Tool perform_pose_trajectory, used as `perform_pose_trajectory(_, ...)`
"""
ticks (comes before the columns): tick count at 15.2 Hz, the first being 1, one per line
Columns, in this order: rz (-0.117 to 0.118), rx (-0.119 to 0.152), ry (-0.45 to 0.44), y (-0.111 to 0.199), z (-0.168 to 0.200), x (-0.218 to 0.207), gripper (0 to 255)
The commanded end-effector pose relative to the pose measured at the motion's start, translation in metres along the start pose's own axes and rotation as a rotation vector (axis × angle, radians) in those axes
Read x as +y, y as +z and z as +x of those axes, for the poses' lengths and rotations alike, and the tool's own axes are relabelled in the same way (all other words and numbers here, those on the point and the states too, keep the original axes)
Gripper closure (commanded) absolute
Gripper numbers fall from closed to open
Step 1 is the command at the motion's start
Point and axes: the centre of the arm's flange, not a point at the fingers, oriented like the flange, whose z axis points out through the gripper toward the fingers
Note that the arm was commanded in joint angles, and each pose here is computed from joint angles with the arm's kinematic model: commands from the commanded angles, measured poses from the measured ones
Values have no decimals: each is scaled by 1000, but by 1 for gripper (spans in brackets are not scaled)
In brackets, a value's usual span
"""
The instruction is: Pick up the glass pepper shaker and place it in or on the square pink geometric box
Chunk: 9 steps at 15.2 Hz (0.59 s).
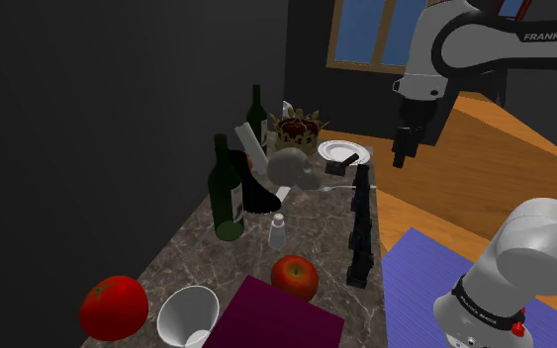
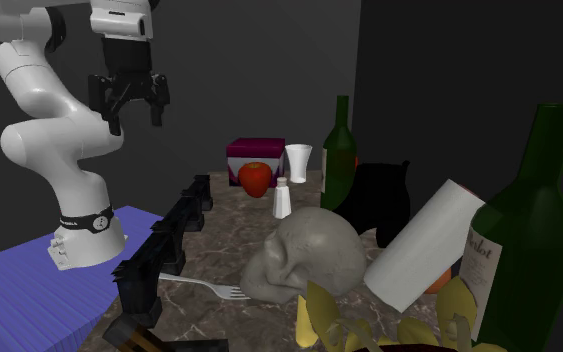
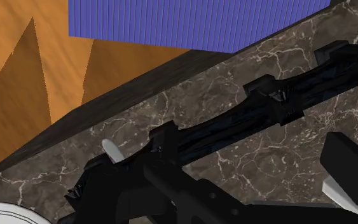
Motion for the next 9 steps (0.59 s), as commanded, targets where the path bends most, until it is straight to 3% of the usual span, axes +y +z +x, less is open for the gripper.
perform_pose_trajectory(1, 0, 0, 0, 0, 0, 0, 0)
perform_pose_trajectory(9, -7, -30, -53, 32, 73, -75, 0)
